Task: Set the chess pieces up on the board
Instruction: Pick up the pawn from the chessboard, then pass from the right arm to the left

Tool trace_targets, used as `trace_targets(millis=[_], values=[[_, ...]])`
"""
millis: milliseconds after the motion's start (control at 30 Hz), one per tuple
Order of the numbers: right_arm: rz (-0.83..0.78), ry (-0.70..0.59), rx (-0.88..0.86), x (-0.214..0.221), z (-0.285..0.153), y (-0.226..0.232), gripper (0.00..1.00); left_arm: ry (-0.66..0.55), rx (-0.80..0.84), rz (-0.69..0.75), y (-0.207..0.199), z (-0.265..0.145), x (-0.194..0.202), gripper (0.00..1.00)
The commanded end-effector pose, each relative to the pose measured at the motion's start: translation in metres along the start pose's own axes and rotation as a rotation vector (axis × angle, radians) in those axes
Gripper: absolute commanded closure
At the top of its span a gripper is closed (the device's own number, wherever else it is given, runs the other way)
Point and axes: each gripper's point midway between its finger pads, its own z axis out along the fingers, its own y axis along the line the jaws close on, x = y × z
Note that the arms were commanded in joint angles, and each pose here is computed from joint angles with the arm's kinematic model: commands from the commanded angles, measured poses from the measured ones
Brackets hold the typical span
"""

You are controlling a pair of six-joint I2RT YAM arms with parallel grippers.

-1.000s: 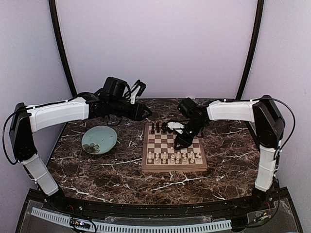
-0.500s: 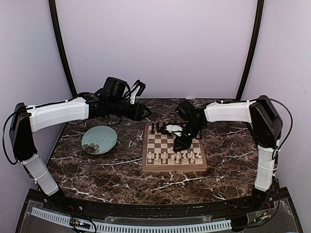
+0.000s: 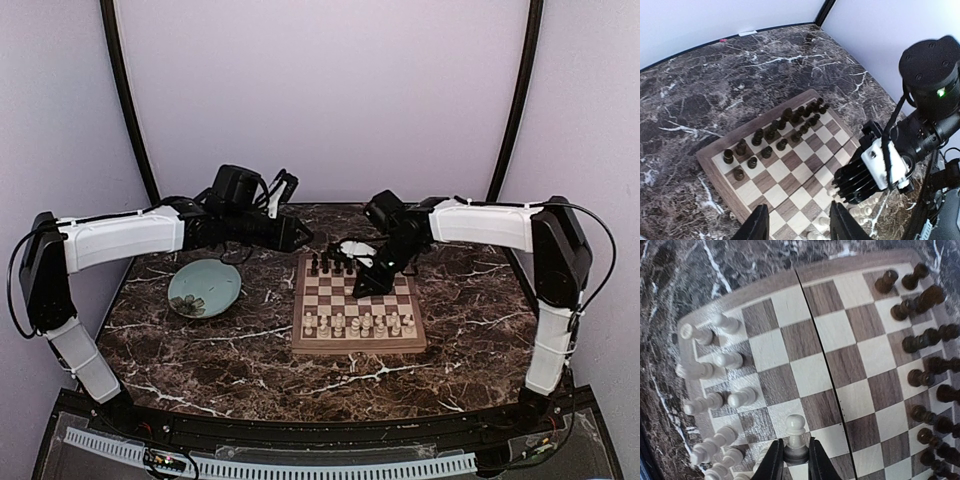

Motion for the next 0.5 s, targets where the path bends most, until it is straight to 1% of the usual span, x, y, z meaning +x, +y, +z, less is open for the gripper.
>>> trace_targets(millis=[0,33,67,133,300,333,367,400,467], values=[[-0.035,-0.156,-0.017,-0.045,-0.043,0.013,0.83,-0.065,0.173,-0.045,-0.031,-0.009,-0.011,0.57],[-0.033,-0.166,-0.018,-0.048,-0.046,0.013,0.83,-0.058,0.224,-0.048,-0.038,-0.010,-0.007,0.57],[-0.032,-0.180,-0.016,-0.051,-0.050,0.012,0.83,-0.077,0.261,-0.056,-0.044,-0.012,-0.011,0.57],[-0.030,-0.212,-0.018,-0.059,-0.058,0.012,0.83,-0.076,0.352,-0.069,-0.058,-0.015,-0.011,0.58],[-0.021,-0.289,-0.027,-0.073,-0.078,0.011,0.83,-0.037,0.565,-0.126,-0.085,-0.016,-0.004,0.60],[-0.019,-0.299,-0.031,-0.075,-0.081,0.011,0.83,-0.018,0.587,-0.163,-0.087,-0.013,-0.001,0.60],[-0.017,-0.305,-0.033,-0.075,-0.083,0.011,0.83,-0.019,0.638,-0.158,-0.093,-0.016,-0.001,0.61],[-0.017,-0.311,-0.035,-0.076,-0.085,0.012,0.83,0.000,0.654,-0.193,-0.094,-0.014,0.001,0.61],[-0.016,-0.314,-0.036,-0.076,-0.088,0.013,0.83,0.014,0.681,-0.218,-0.096,-0.012,0.004,0.62]])
